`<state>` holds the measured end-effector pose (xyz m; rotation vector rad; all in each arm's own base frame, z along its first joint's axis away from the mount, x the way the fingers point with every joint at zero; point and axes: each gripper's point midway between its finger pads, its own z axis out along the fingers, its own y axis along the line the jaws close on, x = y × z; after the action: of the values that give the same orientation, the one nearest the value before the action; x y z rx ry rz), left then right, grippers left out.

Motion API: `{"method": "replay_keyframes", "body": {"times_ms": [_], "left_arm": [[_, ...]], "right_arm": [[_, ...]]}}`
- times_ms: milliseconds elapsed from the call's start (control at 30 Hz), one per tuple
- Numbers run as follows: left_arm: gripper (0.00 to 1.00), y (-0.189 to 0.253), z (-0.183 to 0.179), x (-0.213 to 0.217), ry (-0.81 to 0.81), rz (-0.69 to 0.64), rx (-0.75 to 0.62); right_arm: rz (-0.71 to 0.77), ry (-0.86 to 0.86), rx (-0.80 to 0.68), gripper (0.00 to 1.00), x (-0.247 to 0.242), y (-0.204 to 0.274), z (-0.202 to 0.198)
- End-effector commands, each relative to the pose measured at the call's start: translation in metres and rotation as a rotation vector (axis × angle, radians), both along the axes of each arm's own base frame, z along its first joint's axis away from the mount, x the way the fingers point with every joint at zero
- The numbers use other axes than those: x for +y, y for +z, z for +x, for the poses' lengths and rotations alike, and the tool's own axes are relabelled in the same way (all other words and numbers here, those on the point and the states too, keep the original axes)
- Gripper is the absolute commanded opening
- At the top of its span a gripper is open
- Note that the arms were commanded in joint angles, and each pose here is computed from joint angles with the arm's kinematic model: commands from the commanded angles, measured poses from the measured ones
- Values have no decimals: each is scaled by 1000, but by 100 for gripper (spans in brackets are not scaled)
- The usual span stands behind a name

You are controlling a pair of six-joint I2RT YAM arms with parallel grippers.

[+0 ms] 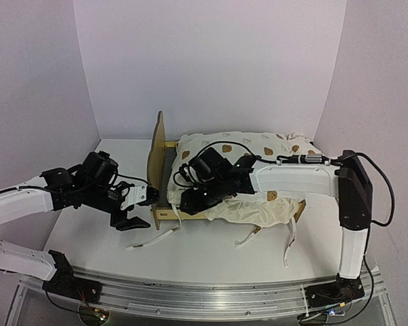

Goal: Set up the pet bed

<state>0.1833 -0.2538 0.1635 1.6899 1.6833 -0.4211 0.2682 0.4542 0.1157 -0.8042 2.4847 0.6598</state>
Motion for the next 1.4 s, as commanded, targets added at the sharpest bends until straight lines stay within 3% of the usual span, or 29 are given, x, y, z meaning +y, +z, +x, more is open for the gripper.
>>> {"method": "replay_keyframes", "body": {"times_ms": [0,133,267,400,533,833,967,1233,1367], "left_arm": [[67,33,-8,-39,-18,-15,9],[67,37,-2,-76,16,24,35],[72,23,26,-94,93,103,32],[72,-3,52,-91,168,252,-18],[73,-28,56,-94,157,324,0],[76,-49,88,-116,213,366,-5],[76,-63,99,-103,250,397,46],[64,-103,90,-90,239,471,185],[49,-108,86,-90,237,474,207]], "right_arm": [[37,43,43,52,-29,45,-29],[19,-10,52,55,-63,45,-38],[-6,-54,30,55,-88,43,-42],[-12,-68,45,55,-98,38,-48],[-33,-91,22,55,-107,33,-46],[-13,-71,37,55,-104,29,-51],[-8,-76,38,55,-106,25,-52],[45,2,66,54,-90,20,-62],[56,19,24,53,-90,15,-65]]}}
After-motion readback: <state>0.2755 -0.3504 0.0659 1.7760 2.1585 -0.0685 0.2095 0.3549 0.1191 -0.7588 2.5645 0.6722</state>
